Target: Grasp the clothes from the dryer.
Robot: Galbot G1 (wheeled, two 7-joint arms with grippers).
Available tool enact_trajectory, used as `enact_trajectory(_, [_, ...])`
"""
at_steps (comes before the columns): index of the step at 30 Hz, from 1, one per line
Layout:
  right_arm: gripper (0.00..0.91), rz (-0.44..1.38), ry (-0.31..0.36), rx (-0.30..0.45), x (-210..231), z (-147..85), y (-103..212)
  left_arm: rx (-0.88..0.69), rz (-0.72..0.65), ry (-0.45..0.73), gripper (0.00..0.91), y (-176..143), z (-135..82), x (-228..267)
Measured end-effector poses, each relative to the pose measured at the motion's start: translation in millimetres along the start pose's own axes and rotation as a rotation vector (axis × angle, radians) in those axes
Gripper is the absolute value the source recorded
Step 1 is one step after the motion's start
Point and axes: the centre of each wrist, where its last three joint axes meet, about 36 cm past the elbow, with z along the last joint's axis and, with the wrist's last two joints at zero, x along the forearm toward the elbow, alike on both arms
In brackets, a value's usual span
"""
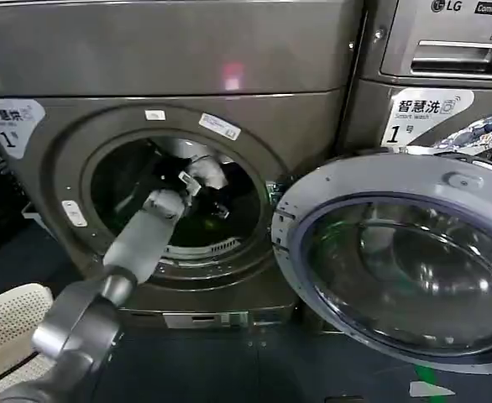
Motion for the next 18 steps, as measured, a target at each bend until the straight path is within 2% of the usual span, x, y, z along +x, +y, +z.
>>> enact_trajectory(12, [0.907, -0.004, 0.007, 0.000, 4, 4, 3, -0.326, 0.146, 0.288, 0.907, 27, 1, 10])
enact_trajectory(18, [0.907, -0.003, 0.009, 0.000, 6, 4, 3, -0.442, 0.165, 0.415, 0.907, 20, 4, 3])
